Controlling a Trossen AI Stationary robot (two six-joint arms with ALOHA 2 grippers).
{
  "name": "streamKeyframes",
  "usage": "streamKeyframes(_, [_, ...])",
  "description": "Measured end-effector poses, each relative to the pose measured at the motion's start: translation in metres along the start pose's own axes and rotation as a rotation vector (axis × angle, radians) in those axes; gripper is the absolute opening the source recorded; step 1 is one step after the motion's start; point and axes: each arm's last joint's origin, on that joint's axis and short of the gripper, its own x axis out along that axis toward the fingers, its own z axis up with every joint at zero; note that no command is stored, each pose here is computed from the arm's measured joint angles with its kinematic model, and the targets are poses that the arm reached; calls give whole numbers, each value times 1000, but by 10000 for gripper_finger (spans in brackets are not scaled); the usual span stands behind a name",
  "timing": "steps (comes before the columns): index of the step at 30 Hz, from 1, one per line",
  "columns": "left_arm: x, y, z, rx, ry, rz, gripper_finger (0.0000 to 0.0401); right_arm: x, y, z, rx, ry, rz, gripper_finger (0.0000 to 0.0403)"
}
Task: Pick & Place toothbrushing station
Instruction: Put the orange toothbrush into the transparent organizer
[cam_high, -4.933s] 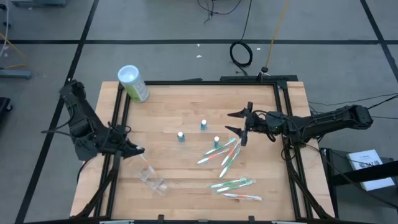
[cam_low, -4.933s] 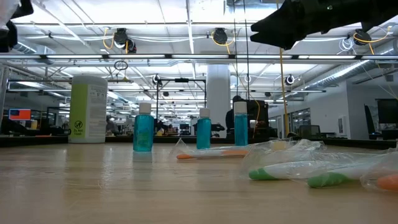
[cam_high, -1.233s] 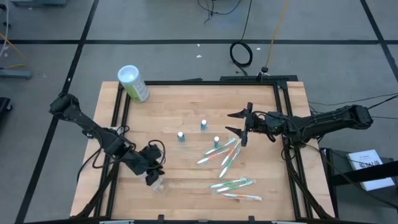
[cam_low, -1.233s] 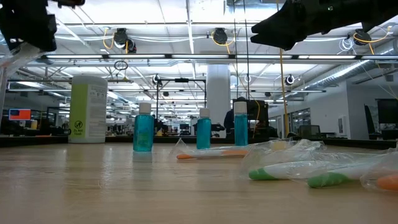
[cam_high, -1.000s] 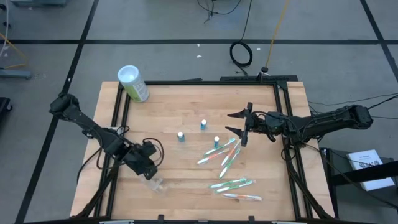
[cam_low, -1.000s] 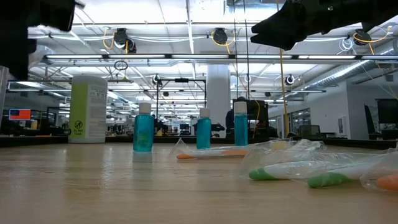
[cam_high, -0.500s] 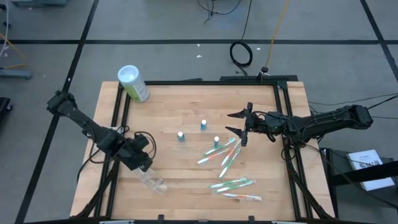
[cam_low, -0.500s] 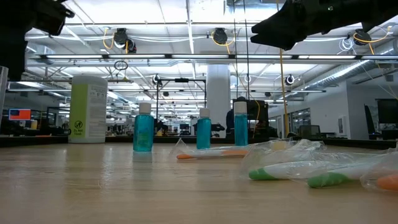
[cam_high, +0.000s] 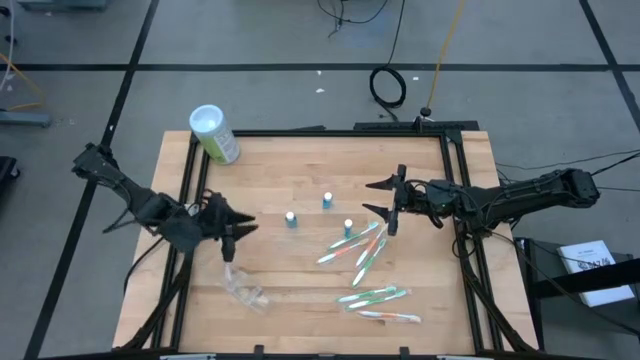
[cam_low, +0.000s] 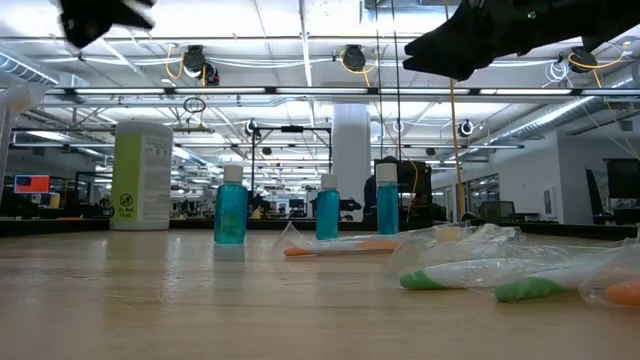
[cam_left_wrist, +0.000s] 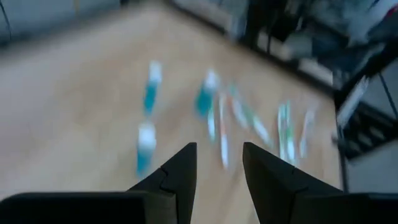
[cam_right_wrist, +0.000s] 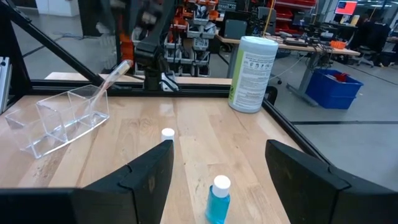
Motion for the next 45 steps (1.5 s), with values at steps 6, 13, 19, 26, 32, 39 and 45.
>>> streamKeyframes(6, [13, -19, 15, 198, -107, -147, 131, 0, 1, -2, -1, 13, 46, 247])
streamKeyframes(13, [69, -29, 3, 264, 32, -365, 131, 0, 3, -1, 0, 8, 102, 247])
streamKeyframes(19, [100, -31, -3, 357, 30, -423, 131, -1, 4, -5, 16, 46, 125, 247])
streamKeyframes(26, [100, -15, 10, 425, 5, -362, 131, -10, 32, -13, -25, 127, 287, 247])
streamKeyframes(32, [92, 8, 26, 445, -65, -304, 131, -32, 71, -13, -18, 285, 296, 247])
streamKeyframes(39, [96, 34, 16, 294, -202, -370, 131, -53, 121, -19, 86, 522, 336, 247])
streamKeyframes(45, [99, 40, 6, 211, -220, -367, 131, -59, 156, -49, 119, 744, 347, 247])
